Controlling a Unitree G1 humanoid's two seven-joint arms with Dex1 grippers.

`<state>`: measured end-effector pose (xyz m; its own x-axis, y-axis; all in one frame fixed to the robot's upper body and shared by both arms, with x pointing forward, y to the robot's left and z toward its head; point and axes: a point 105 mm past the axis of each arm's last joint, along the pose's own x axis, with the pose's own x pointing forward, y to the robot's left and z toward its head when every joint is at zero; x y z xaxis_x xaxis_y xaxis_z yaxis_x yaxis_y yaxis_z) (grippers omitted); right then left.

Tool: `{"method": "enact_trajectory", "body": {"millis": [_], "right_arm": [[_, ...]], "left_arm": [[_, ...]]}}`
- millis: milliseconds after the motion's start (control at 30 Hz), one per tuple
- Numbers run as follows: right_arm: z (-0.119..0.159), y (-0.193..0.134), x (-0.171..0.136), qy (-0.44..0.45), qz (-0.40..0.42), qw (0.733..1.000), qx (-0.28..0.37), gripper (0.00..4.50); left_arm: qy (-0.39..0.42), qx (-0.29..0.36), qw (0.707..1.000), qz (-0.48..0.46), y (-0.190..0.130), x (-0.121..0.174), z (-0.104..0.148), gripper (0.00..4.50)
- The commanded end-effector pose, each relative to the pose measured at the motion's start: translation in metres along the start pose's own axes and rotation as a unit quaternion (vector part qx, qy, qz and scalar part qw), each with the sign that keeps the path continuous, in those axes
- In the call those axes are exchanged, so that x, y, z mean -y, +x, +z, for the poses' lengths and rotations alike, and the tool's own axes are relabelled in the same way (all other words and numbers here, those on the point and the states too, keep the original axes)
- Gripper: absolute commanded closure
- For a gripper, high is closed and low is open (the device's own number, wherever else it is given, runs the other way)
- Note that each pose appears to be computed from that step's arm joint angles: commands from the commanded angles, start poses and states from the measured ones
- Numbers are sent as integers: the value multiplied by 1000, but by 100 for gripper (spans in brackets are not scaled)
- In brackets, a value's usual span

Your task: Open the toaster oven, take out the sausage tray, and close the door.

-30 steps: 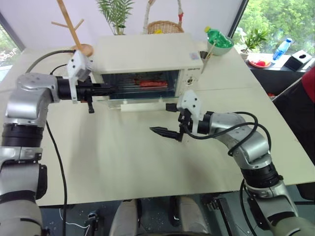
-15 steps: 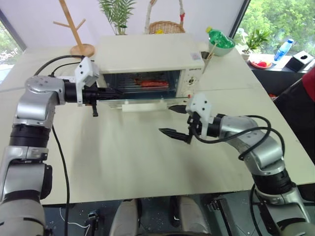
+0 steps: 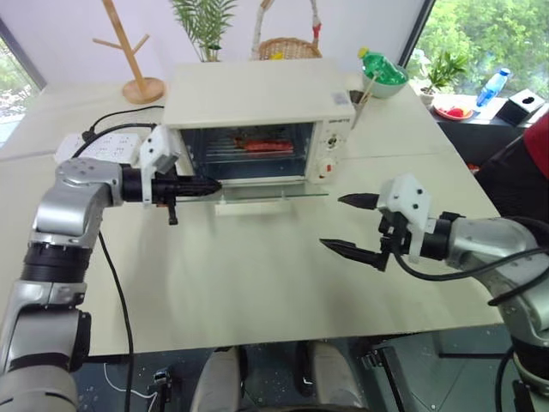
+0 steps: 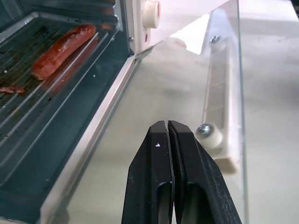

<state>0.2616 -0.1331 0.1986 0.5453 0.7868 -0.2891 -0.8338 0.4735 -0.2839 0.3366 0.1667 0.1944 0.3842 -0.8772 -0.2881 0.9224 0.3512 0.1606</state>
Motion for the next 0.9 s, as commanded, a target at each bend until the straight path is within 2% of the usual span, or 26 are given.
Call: {"method": "enact_trajectory", "body": {"millis": [33, 467, 567, 800, 900], "right_arm": [[18, -7, 2, -25, -5, 999, 20, 0], [30, 2, 5, -11, 24, 999, 42, 0], [31, 3, 6, -10, 23, 999, 45, 0], [34, 3, 9, -5, 19, 998, 51, 0], [34, 3, 10, -4, 17, 999, 51, 0]], "left_arm": [[-2, 23, 1000, 5, 2, 6, 6, 443], [-81, 40, 996, 29, 20, 23, -27, 443], [-91, 34, 995, 26, 22, 26, -36, 358], [-103, 17, 994, 31, 20, 27, -50, 2], [-102, 11, 994, 34, 20, 26, -54, 2]]}}
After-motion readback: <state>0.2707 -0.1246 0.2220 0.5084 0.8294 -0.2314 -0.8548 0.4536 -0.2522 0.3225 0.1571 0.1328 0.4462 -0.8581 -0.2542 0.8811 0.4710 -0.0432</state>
